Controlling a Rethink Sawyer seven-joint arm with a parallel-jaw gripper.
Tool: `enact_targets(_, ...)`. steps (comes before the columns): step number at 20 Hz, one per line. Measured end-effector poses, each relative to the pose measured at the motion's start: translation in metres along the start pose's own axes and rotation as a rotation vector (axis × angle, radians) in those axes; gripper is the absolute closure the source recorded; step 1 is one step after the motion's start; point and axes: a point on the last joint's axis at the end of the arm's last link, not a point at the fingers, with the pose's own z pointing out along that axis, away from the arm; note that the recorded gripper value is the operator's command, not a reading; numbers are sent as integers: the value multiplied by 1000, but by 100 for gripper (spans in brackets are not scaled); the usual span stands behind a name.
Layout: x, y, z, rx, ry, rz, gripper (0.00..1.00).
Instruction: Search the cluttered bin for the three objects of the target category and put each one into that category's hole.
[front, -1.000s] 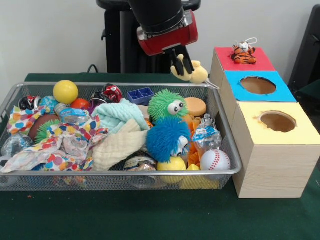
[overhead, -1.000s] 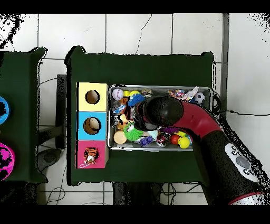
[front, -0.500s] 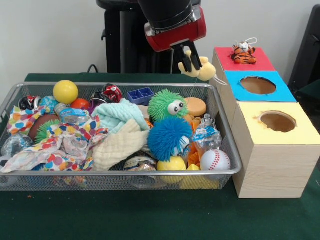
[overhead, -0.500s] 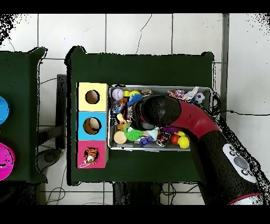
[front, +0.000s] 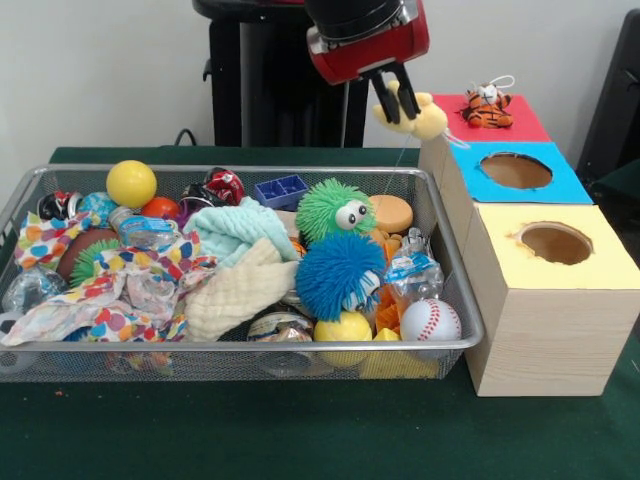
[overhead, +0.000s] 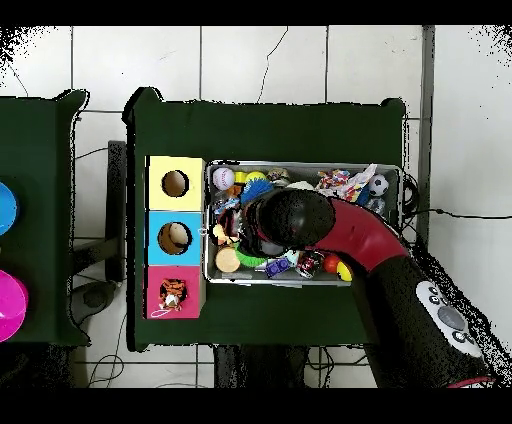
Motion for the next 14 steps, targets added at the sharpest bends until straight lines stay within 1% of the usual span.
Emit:
enact_targets(11, 22, 46, 5, -13, 37, -16, 100)
enact_targets(14, 29, 54, 9, -12, 37, -20, 100)
